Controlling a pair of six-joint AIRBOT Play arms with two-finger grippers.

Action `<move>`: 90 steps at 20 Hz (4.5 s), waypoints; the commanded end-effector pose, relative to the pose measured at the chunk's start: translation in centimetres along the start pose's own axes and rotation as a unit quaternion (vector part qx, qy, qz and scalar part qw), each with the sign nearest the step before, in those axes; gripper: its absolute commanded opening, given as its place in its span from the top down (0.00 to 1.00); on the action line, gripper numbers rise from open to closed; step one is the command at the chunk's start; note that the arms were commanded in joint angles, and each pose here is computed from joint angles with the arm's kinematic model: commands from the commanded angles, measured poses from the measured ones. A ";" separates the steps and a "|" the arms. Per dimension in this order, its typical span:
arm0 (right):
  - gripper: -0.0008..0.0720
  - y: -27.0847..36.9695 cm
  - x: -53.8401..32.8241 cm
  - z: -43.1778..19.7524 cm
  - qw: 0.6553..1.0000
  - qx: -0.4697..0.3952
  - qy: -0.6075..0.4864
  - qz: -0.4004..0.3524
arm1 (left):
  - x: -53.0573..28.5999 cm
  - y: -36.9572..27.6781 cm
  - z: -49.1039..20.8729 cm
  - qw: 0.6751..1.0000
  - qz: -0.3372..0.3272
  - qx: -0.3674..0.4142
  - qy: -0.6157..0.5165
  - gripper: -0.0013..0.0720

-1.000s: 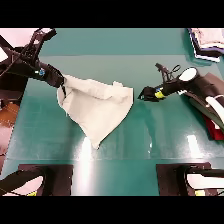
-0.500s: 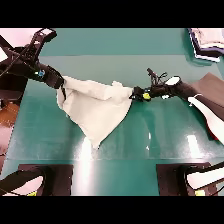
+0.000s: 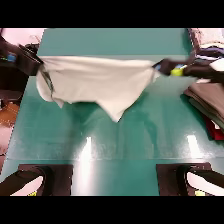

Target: Fold the shirts.

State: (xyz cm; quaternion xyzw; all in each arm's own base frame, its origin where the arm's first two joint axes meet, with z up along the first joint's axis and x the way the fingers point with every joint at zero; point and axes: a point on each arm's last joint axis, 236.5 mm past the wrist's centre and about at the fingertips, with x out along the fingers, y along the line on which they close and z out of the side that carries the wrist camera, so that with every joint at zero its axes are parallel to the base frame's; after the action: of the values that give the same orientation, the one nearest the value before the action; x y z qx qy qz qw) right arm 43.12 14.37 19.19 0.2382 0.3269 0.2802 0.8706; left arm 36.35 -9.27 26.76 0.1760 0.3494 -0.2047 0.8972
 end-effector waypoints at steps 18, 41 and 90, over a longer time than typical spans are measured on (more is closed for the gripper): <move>0.97 3.4 -12.2 -3.7 0.970 -0.039 0.173 -0.163 | -0.1 -10.5 -4.0 0.970 -0.231 -0.015 0.079 0.95; 0.33 -8.2 -3.5 -2.4 0.963 0.040 0.170 -0.205 | 17.6 -2.3 -15.7 0.851 -0.296 -0.405 0.158 0.21; 0.37 -6.4 -7.0 -22.6 0.940 0.114 0.271 -0.173 | 17.3 9.1 -16.8 0.958 -0.096 -0.225 0.152 0.00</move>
State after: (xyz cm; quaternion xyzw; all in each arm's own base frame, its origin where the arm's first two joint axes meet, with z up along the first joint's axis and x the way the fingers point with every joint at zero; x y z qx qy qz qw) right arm 24.60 10.35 2.89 0.1834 0.6299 0.1405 0.7415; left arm 43.77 0.08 6.14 -0.0914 0.5118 -0.1891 0.8330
